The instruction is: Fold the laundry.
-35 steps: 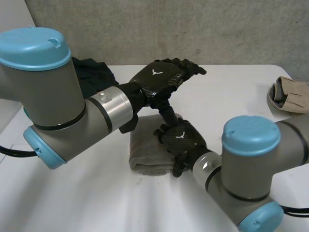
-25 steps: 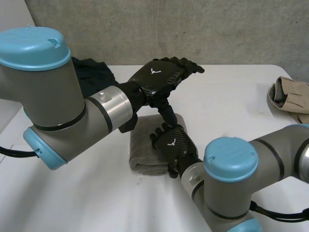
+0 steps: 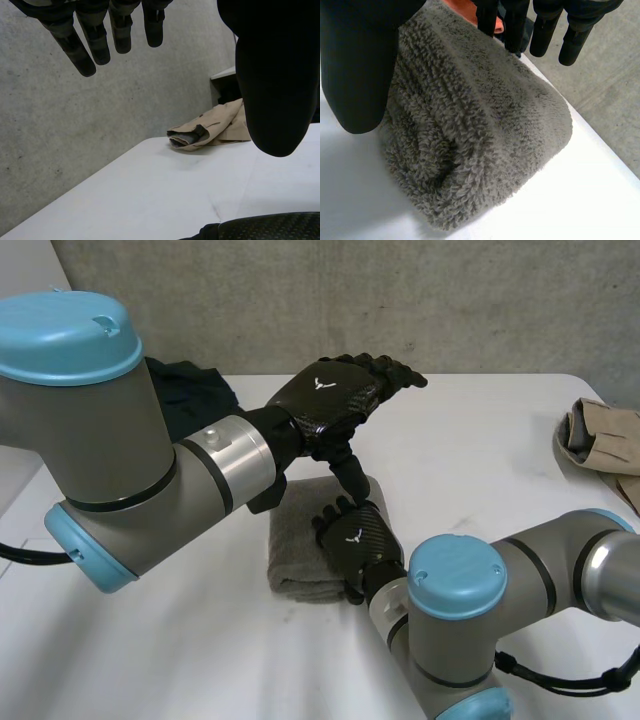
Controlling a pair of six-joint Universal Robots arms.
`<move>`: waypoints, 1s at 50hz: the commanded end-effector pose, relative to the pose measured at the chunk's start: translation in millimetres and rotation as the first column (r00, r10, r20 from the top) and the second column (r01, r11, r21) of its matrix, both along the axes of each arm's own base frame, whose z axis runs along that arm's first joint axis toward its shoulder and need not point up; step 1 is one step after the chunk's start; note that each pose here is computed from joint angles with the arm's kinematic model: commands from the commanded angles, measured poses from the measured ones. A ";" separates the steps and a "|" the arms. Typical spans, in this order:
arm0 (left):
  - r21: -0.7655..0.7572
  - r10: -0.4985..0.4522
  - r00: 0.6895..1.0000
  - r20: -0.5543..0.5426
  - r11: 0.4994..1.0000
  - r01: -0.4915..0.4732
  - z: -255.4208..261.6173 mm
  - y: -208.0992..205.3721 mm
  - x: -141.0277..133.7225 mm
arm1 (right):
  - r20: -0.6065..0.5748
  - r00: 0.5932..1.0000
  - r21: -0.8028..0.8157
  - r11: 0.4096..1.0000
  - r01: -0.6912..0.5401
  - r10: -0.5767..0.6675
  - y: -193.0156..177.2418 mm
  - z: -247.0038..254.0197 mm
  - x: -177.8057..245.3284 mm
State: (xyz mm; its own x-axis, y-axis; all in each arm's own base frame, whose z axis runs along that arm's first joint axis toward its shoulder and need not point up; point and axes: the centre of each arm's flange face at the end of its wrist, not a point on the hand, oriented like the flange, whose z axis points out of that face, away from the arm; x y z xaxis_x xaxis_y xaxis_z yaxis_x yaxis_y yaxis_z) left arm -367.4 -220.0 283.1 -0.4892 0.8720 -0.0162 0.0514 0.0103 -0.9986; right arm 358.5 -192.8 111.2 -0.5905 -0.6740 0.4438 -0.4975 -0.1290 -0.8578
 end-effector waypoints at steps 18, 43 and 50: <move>0.040 0.017 0.999 -0.043 0.999 -0.015 3.2 -5.7 2.8 | 0.052 0.999 -0.116 0.993 0.022 -0.016 -21.8 -0.5 6.0; 0.022 0.051 0.994 -0.101 0.999 -0.049 27.3 -10.0 15.3 | 0.415 0.907 -0.357 0.906 0.227 -0.064 -146.3 120.9 -21.4; 0.039 0.078 0.984 -0.157 0.997 -0.073 36.3 -14.3 19.8 | 0.519 0.833 -0.390 0.814 0.431 -0.192 -233.3 172.2 -86.7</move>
State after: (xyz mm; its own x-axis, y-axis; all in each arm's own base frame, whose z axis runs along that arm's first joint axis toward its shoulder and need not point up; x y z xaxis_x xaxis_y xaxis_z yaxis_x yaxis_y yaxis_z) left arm -350.6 -231.0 314.3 -0.5354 0.8421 0.0640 -0.0706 0.0309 -0.9970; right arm 320.6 -366.7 248.7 -0.8780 -0.3275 0.3491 -0.1758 -0.4577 -0.8715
